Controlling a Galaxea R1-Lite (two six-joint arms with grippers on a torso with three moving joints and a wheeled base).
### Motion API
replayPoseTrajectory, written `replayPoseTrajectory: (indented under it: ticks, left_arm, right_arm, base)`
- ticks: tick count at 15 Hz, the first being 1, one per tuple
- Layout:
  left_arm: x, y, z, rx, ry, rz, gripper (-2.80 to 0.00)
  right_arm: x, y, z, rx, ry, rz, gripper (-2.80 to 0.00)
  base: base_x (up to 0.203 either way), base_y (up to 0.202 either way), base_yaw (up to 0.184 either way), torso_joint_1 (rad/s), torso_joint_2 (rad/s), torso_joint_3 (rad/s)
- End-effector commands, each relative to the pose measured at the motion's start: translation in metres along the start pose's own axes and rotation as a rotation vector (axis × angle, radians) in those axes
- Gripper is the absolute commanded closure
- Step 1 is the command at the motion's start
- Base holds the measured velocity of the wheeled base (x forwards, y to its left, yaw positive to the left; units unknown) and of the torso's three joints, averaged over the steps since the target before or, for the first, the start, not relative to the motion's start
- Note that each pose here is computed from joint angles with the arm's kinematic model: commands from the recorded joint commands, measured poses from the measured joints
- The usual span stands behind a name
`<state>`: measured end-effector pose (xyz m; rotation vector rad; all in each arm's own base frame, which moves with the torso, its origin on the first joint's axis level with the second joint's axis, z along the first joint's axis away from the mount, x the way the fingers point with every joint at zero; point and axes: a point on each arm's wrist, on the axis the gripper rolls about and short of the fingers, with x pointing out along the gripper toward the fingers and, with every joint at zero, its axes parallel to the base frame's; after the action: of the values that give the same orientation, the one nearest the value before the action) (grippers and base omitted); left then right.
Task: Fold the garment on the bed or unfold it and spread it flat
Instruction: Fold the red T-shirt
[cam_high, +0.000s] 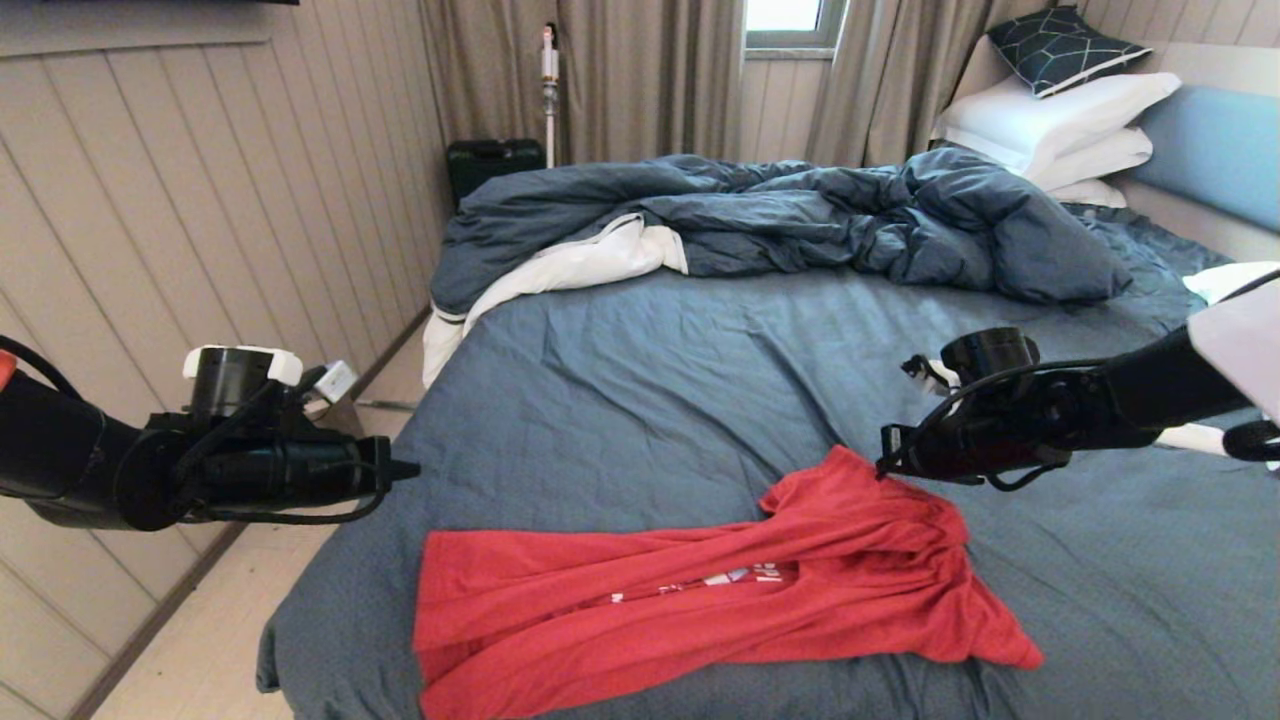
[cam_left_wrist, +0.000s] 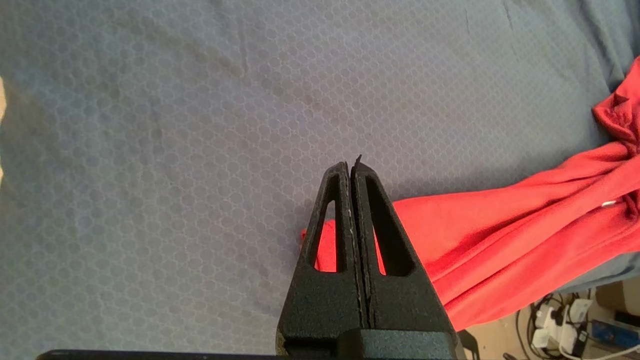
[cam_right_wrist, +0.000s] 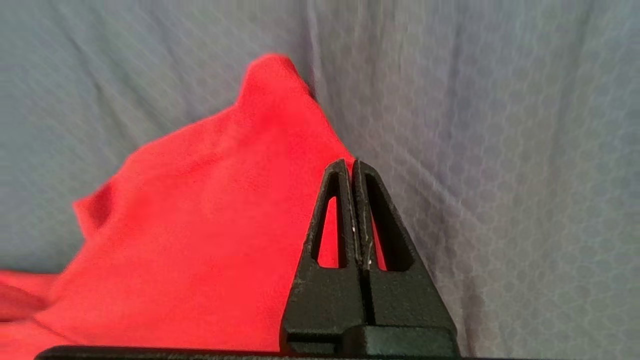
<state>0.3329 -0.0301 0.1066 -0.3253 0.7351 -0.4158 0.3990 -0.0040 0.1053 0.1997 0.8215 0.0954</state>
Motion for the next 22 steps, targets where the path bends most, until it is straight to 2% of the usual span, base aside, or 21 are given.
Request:
replayPoseTrajectory:
  ticks: [1,5,8,9,14,19,20,22]
  left_arm:
    - [0.001,0.0,-0.001,-0.002,0.002,-0.003,0.0]
    - [0.003,0.001,-0.002,-0.004,0.01,-0.005,0.0]
    - [0.002,0.001,-0.003,-0.005,0.011,-0.004,0.0]
    - [0.002,0.001,-0.003,-0.005,0.011,-0.004,0.0]
    - [0.002,0.001,-0.004,-0.005,0.013,-0.004,0.0]
    - [0.005,0.002,-0.005,-0.005,0.017,-0.005,0.0]
    - [0.005,0.003,-0.005,-0.004,0.014,-0.003,0.0]
    - [0.007,0.004,-0.005,-0.006,0.018,-0.002,0.0]
  right_arm:
    - [-0.014,0.003,0.008,-0.005,-0.04,0.005,0.0]
    - [-0.038,0.008,0.008,-0.013,-0.071,0.01,0.0]
    - [-0.026,0.006,0.006,-0.008,-0.048,0.003,0.0]
    - [-0.019,0.005,0.005,-0.008,-0.037,0.001,-2.8]
    - [0.008,0.009,0.005,-0.019,-0.008,0.013,-2.8]
    - [0.016,0.019,0.002,-0.035,0.008,0.03,-2.8]
    - [0.018,0.019,0.001,-0.035,0.013,0.03,0.0]
    - [0.022,0.019,-0.001,-0.036,0.022,0.031,0.0]
  base:
    - [0.0,0.0,0.0,0.0,0.0,0.0]
    - [0.0,0.0,0.0,0.0,0.0,0.0]
    - [0.0,0.0,0.0,0.0,0.0,0.0]
    - [0.0,0.0,0.0,0.0,0.0,0.0]
    - [0.0,0.0,0.0,0.0,0.0,0.0]
    - [0.0,0.0,0.0,0.0,0.0,0.0]
    - [0.0,0.0,0.0,0.0,0.0,0.0]
    - [0.0,0.0,0.0,0.0,0.0,0.0]
